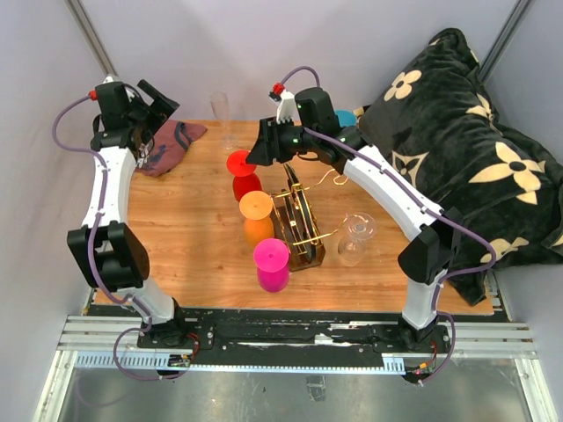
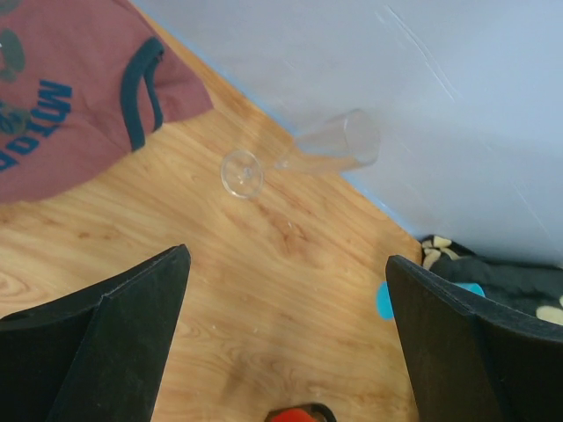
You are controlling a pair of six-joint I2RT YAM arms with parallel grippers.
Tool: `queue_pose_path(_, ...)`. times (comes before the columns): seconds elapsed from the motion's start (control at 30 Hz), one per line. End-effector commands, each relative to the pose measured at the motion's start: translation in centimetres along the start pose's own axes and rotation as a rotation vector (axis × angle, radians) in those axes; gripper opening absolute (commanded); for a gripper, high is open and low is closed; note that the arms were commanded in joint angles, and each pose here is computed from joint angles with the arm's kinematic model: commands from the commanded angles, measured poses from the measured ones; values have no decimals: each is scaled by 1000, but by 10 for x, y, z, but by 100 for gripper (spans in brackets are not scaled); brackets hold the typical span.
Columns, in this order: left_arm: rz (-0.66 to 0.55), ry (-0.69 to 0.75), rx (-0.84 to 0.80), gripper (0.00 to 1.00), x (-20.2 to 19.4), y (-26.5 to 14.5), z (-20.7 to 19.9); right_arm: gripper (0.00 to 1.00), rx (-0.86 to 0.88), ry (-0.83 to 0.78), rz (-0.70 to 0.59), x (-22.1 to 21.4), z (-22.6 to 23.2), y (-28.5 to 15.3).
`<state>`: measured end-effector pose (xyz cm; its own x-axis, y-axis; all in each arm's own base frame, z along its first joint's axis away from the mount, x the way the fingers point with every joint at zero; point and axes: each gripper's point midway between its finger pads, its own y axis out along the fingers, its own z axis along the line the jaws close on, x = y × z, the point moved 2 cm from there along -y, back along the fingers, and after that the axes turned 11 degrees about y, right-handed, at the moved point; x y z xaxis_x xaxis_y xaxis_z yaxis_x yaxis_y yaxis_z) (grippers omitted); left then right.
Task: Take the wine glass off the wine glass rack
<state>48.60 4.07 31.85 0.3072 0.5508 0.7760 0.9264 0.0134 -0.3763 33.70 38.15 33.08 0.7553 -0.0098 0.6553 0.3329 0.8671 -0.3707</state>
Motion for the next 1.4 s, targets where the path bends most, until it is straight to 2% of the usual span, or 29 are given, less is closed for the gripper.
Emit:
queue_pose_path(0.0, -41, -6, -119, 100, 9, -37, -28, 51, -20, 6, -8, 5, -6, 2)
queue_pose_path(0.27, -92, 10, -159, 100, 11, -75, -39, 48, -33, 3, 28, 0, -15, 13)
queue_pose_path(0.43, -96, 16, -166, 100, 9, -83, -40, 38, 15, 11, 43, -3, -9, 15)
queue_pose_path(0.83, -67, 17, -171, 100, -2, -83, -37, 2, 121, 58, 38, -2, 5, 9)
queue_pose_path(1.03, -68, 24, -177, 100, -3, -88, -37, 1, 129, 73, -11, 6, -1, -3)
queue_pose_path(1.13, -71, 25, -177, 100, -3, -91, -38, 1, 127, 118, -70, 19, -4, -15)
queue_pose_path(1.37, -56, 38, -153, 100, -9, -88, -31, 1, 123, 106, -217, 46, -10, -39)
